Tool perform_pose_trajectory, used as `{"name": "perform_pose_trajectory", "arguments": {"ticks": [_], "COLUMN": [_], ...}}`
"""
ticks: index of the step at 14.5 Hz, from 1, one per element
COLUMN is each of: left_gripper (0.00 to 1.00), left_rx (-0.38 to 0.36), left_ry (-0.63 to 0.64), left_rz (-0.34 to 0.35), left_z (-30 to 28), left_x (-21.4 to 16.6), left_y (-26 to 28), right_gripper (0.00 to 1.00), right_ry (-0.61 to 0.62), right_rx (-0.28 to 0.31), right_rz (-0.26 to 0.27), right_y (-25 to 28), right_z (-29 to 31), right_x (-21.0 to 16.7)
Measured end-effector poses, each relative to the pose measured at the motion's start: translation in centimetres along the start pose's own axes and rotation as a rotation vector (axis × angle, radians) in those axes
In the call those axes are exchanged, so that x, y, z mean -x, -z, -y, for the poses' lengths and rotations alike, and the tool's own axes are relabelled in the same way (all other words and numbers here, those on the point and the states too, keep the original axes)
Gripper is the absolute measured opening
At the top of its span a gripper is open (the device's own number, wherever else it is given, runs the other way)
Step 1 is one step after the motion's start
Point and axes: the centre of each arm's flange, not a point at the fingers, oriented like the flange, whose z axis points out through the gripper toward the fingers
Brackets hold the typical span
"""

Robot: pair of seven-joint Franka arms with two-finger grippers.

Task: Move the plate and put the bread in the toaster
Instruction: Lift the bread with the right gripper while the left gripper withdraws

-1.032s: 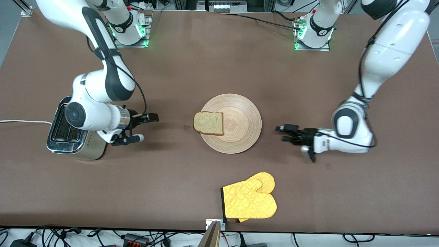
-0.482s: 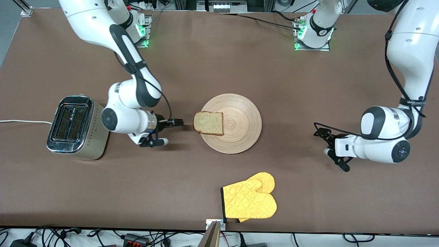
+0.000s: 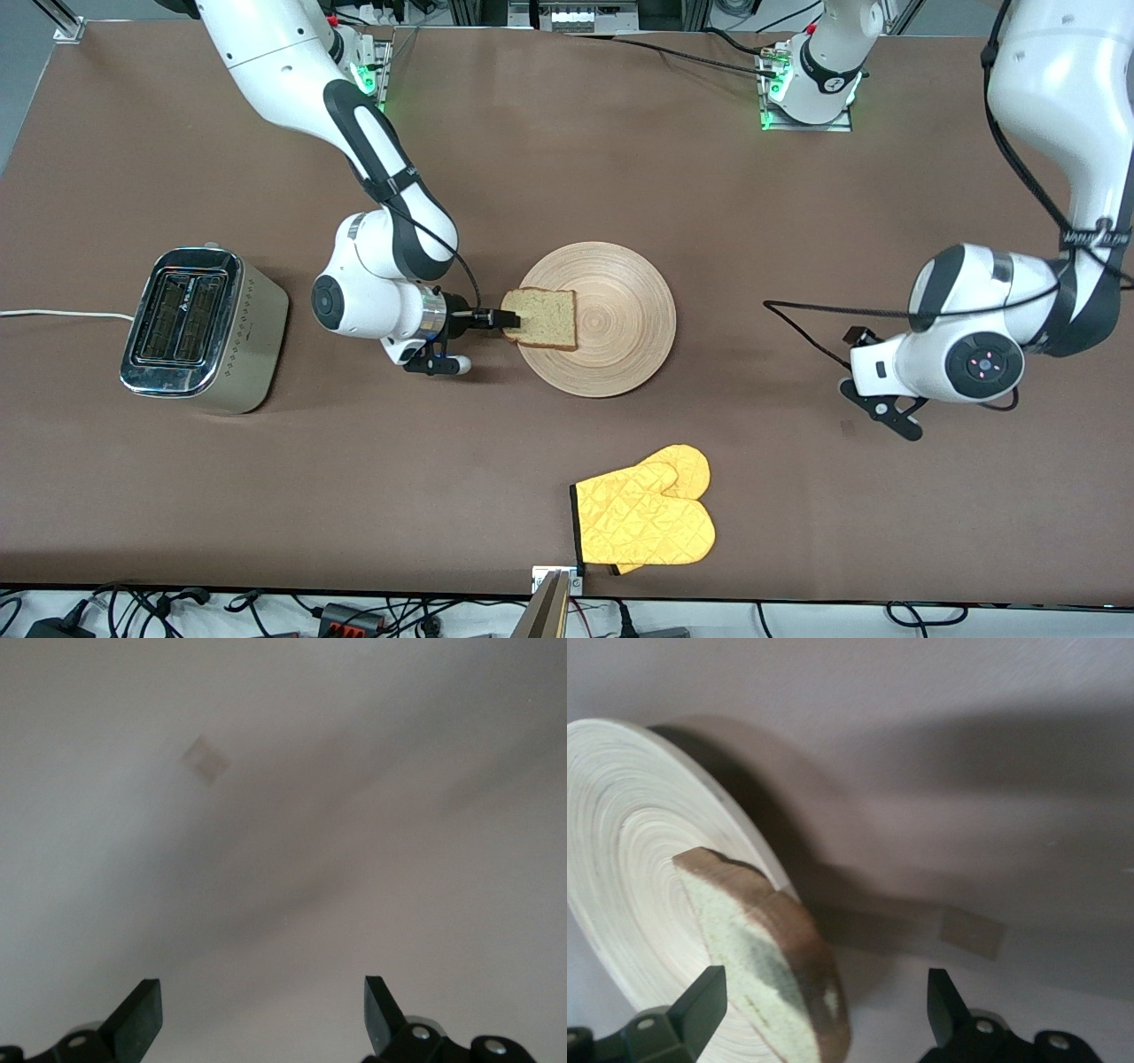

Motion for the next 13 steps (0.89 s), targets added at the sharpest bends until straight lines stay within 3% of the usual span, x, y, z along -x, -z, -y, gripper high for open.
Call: {"name": "perform_pose_trajectory", "arguments": {"ticks": [2,4,5,7,8,9,13], "left_gripper": [1.00,1.00,1.00,1.00,1.00,1.00,1.00], "left_rx": [-0.038,-0.058,-0.035,0.060,0.100,0.130,0.134], "left_ry": [0.114,0.195,0.230,0.315,0.364,0.414,0.500], "left_rz": [0.004,-0.040,-0.077,-0.149,-0.183,-0.213,-0.275], "left_z": [-1.4,-3.3,-4.0,-3.8,-2.9,-1.8,-0.4], "left_x": [2.0,4.0,5.0,8.3,10.6,12.9,17.9], "left_y": [4.7,9.9,12.3,16.6,18.4,20.0,21.9], "right_gripper": [1.00,0.93,0.87,0.63,0.56,0.56,0.18], "right_ry": [-0.005,-0.007,-0.009,-0.011,-0.012,-0.011,0.011], "right_rx": [-0.015,-0.016,-0.016,-0.016,-0.016,-0.017,-0.035], "right_rz": [0.005,0.006,0.007,0.008,0.008,0.007,0.002], "right_y": [-0.4,-0.5,-0.5,-0.7,-0.7,-0.7,0.3], "right_z": [0.5,0.6,0.5,0.4,0.4,0.4,1.9], "right_x": [0.3,0.4,0.3,0.3,0.3,0.2,-0.2]}}
